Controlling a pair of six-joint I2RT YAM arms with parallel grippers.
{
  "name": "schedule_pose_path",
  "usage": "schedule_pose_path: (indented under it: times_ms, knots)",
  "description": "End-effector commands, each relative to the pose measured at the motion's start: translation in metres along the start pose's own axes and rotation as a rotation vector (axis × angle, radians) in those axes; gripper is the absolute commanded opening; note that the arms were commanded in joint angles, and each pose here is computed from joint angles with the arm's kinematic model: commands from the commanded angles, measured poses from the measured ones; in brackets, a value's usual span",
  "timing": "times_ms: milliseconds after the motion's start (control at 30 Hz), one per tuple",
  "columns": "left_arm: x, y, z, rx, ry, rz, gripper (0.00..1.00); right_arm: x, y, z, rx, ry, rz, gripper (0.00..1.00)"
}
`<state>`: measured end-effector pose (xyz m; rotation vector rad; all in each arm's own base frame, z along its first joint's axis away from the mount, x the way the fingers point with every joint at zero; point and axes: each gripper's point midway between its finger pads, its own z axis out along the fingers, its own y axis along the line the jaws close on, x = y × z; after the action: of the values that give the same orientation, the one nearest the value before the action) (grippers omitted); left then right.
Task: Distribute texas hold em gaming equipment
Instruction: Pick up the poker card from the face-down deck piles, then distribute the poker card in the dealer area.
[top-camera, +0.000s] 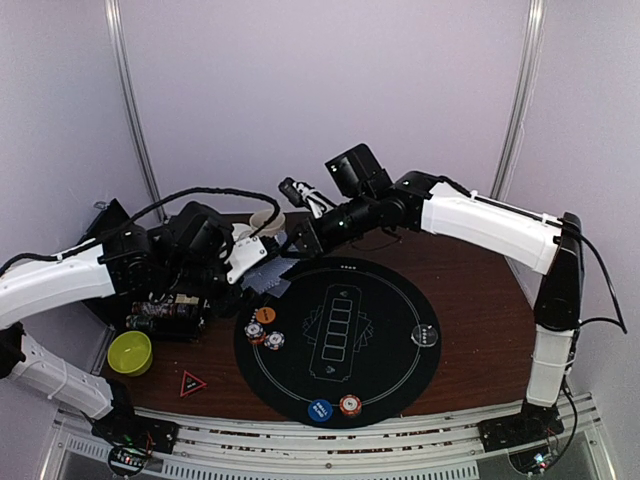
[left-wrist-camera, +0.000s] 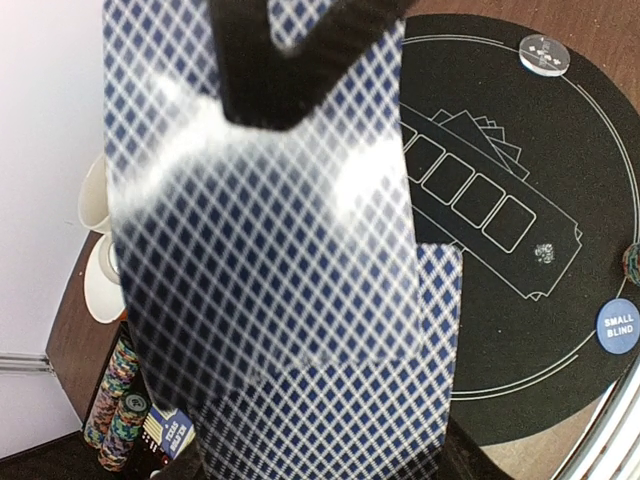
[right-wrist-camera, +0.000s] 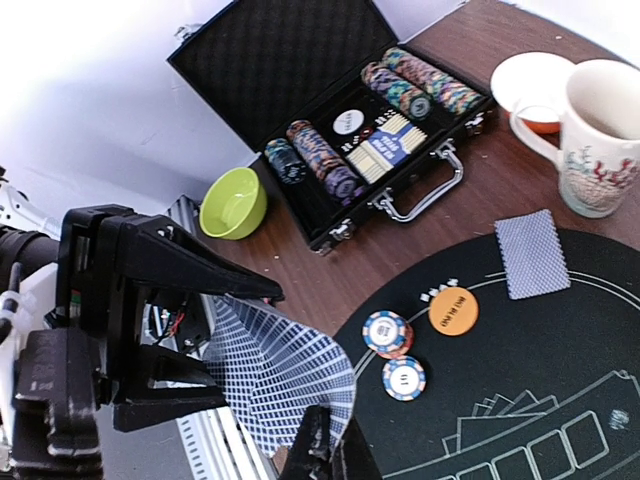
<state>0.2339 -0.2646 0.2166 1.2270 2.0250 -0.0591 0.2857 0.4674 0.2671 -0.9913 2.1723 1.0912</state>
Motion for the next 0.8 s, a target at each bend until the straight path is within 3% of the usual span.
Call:
schedule_pose_path:
  times_ms: [0, 200, 367, 533, 633, 767]
  knots:
    - [-0.008, 0.005, -0.005, -0.022, -0.05, -0.027, 0.57, -0.012, 0.0, -0.036, 0.081, -0.024, -0.039, 0.0]
    - [-0.007, 0.007, -0.007, -0.03, -0.053, -0.04, 0.57, -0.023, 0.012, -0.075, -0.045, -0.051, -0.006, 0.0]
    - [-0.005, 0.009, -0.008, -0.043, -0.052, -0.048, 0.57, 0.001, -0.044, -0.125, 0.156, -0.079, 0.165, 0.0]
    - [-0.005, 0.012, -0.007, -0.063, -0.047, -0.061, 0.58, 0.1, -0.093, -0.142, 0.311, -0.094, 0.503, 0.0]
    - [-0.004, 0.015, -0.006, -0.08, -0.041, -0.079, 0.58, 0.166, -0.11, -0.14, 0.355, -0.152, 0.732, 0.0]
    - [-0.004, 0.013, -0.004, -0.067, -0.039, -0.096, 0.58, 0.223, -0.122, -0.147, 0.386, -0.289, 1.004, 0.0]
